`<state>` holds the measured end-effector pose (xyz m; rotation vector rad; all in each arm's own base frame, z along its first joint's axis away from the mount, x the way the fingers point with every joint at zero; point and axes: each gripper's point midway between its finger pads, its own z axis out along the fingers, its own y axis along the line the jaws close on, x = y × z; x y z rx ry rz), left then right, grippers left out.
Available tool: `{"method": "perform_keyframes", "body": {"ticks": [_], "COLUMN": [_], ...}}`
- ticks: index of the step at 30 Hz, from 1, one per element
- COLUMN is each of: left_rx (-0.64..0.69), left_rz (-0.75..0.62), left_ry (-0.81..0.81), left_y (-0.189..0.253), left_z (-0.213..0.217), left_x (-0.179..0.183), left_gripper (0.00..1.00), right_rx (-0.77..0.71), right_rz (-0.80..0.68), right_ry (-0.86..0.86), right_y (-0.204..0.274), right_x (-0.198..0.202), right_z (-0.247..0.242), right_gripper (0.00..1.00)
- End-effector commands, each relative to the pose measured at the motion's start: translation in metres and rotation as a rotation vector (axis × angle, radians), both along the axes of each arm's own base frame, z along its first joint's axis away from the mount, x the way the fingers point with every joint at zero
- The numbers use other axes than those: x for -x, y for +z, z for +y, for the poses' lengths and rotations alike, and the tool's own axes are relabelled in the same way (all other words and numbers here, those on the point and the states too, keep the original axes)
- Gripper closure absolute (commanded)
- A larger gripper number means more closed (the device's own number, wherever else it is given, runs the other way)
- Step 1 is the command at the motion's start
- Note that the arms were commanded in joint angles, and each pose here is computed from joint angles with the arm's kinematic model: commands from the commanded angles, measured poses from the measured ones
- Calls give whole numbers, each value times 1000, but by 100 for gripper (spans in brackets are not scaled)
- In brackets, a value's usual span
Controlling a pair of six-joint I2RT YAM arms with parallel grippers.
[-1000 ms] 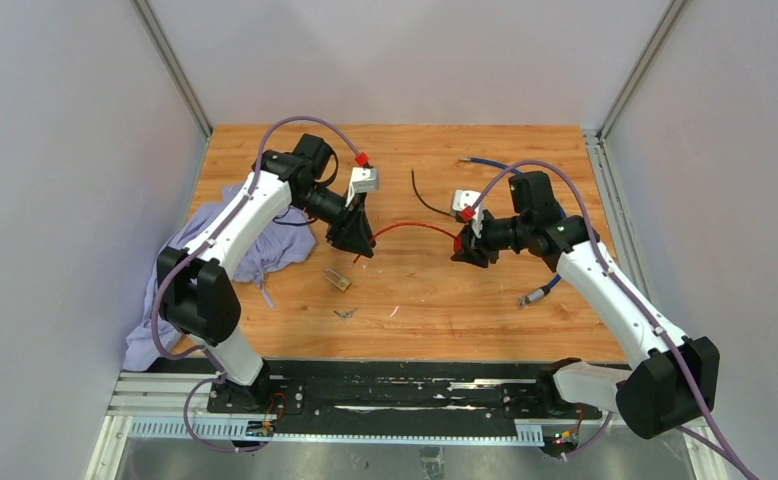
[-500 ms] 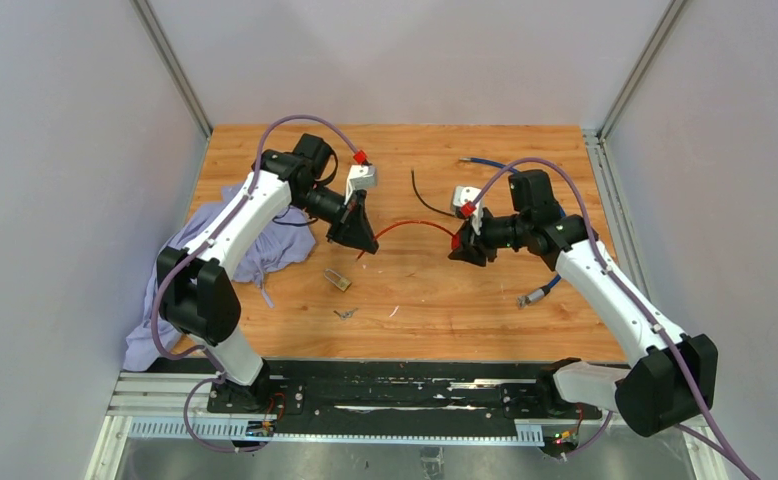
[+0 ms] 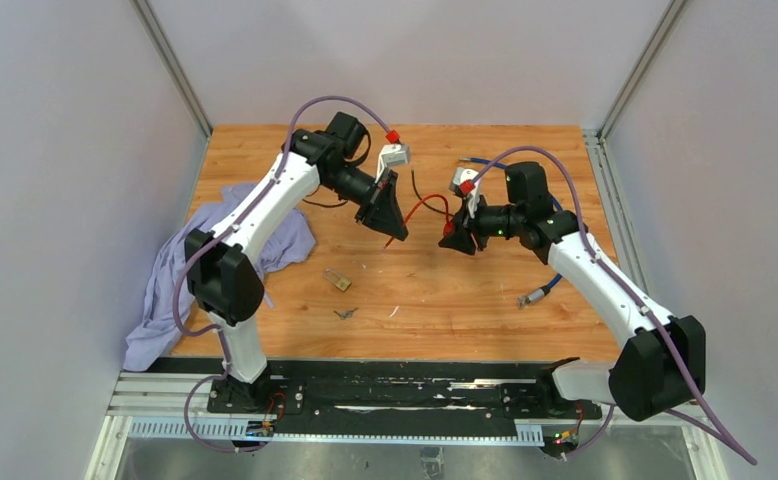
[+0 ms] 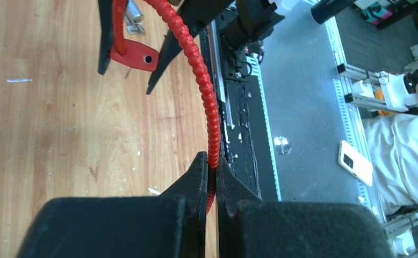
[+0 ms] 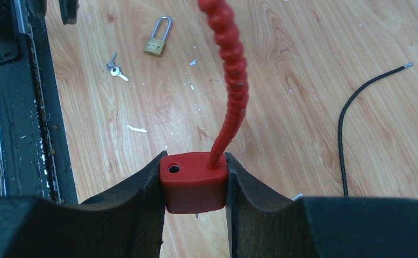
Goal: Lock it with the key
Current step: Lock the lock.
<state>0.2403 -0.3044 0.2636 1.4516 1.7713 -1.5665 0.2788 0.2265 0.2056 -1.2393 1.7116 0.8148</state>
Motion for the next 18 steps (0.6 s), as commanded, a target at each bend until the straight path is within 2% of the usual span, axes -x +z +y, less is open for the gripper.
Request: {"method": "perform_keyframes", "body": {"ticks": [1,7,12,18], "left_rx": [-43,-83,44,205], "left_rz": [-45,-132,-153,-155], "left_ry": [65,357,611,657], "left_y": [18,25,52,79], "left_z": [-1,0,-7,-35], "left_x": [-11,-46,-76,-70], "left_gripper": [100,100,100,100], "right_rx": [-69,-58,-84,-149], "right_rz": [-55,-74,-71,-63], "right_ry": [40,35,43,102], "right_y": [30,36,38,46], "right_x": [-1,-4,-8,-4], "right_z": [11,9,15,34], "right_gripper": [99,99,99,99]}}
